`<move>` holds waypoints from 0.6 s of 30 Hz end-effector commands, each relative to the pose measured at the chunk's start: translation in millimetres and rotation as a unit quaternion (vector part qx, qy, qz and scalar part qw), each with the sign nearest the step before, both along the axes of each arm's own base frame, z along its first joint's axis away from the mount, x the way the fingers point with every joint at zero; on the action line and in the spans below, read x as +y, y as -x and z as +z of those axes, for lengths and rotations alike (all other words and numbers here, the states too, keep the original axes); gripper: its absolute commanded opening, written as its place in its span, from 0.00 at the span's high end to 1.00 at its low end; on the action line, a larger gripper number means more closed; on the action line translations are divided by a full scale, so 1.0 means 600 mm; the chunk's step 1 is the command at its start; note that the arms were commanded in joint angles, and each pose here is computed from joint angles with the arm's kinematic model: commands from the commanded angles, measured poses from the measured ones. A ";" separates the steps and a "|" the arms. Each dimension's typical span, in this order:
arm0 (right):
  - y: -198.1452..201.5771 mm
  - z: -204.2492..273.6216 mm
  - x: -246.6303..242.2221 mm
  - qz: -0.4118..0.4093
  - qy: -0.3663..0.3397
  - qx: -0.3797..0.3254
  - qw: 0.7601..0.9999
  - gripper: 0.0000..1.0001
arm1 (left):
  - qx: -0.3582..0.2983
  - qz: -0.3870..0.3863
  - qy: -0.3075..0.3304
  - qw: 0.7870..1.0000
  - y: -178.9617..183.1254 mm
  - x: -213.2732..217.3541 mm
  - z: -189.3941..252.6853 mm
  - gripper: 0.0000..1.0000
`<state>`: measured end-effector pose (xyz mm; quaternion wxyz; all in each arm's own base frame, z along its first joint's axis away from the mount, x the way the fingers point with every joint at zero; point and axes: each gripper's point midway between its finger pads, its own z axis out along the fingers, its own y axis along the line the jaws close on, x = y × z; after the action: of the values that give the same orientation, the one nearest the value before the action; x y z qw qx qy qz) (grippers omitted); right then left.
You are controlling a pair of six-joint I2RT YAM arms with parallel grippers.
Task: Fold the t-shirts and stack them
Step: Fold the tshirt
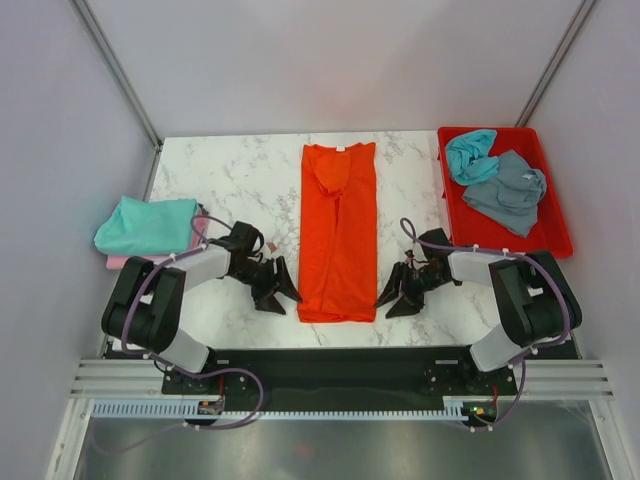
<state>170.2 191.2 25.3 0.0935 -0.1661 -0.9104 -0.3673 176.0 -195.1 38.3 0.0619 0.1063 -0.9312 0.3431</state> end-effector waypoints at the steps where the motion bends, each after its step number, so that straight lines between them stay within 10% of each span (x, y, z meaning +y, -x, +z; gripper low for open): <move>1: -0.010 -0.020 -0.003 -0.012 0.021 -0.006 1.000 0.46 | 0.016 0.019 0.000 1.000 -0.001 -0.001 -0.007 0.34; 18: -0.011 -0.033 0.028 0.004 0.016 -0.004 1.000 0.49 | 0.027 0.022 0.009 0.999 -0.006 -0.021 -0.024 0.40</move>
<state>176.2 212.8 20.6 0.0924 -0.1510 -0.9061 -0.3843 177.9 -200.1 23.2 0.0771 0.1307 -0.9279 0.3406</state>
